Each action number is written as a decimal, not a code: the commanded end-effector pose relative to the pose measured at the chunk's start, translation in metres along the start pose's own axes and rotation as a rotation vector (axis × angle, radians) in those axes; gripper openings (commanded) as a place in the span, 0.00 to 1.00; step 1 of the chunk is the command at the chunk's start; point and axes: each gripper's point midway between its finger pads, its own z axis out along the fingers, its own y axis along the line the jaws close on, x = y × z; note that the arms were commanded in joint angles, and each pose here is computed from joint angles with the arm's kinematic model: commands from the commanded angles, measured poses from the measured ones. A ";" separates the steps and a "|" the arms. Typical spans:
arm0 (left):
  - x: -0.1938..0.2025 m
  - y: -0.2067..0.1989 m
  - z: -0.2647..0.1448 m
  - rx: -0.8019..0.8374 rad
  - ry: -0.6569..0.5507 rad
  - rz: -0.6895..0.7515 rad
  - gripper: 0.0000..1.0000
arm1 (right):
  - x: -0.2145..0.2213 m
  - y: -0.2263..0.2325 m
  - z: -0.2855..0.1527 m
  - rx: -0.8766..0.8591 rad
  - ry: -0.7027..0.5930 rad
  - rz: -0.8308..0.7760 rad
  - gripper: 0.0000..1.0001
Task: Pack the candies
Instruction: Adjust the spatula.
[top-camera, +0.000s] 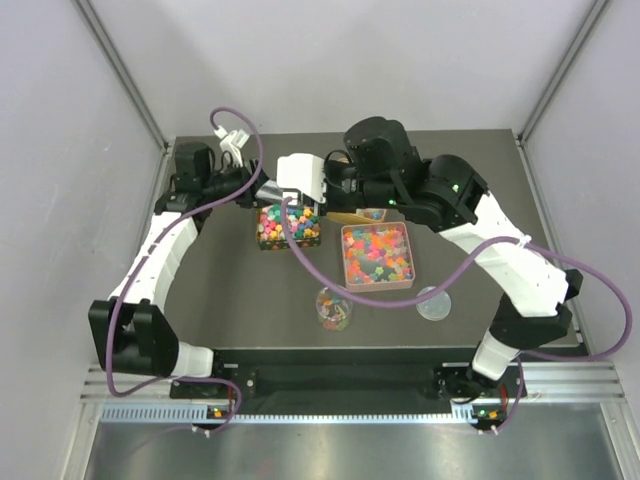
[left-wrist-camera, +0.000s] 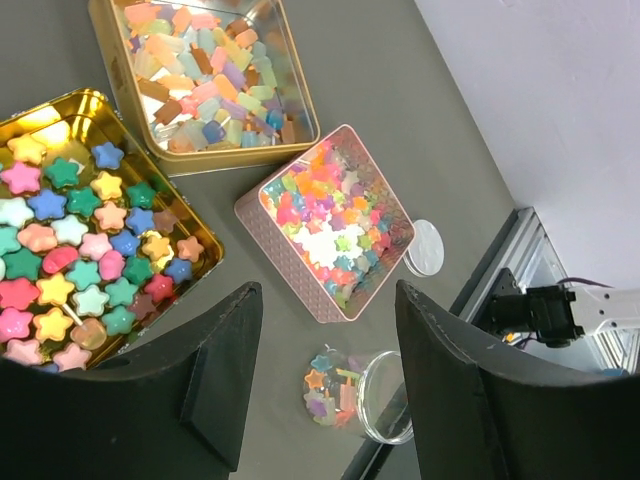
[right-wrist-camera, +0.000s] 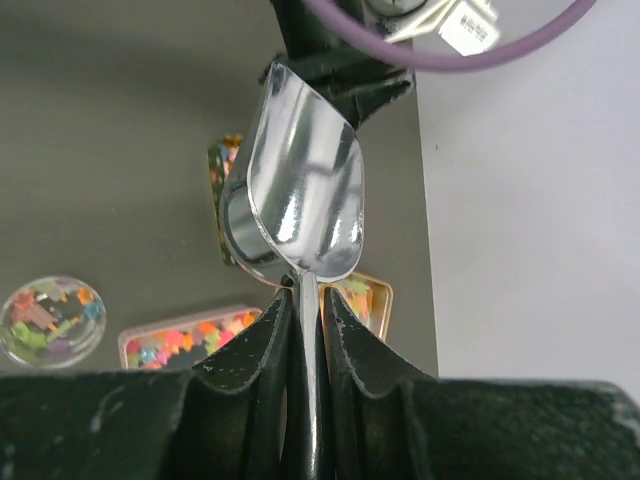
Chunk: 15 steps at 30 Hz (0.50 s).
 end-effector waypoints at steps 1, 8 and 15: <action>-0.019 -0.010 -0.004 0.012 -0.051 0.068 0.61 | -0.039 -0.012 -0.023 0.033 -0.169 0.037 0.00; -0.029 0.003 -0.027 -0.169 -0.060 0.247 0.64 | 0.007 -0.011 -0.004 0.078 0.022 -0.021 0.00; -0.077 -0.004 -0.069 -0.320 -0.186 0.352 0.68 | 0.061 -0.004 0.002 0.031 0.139 0.013 0.00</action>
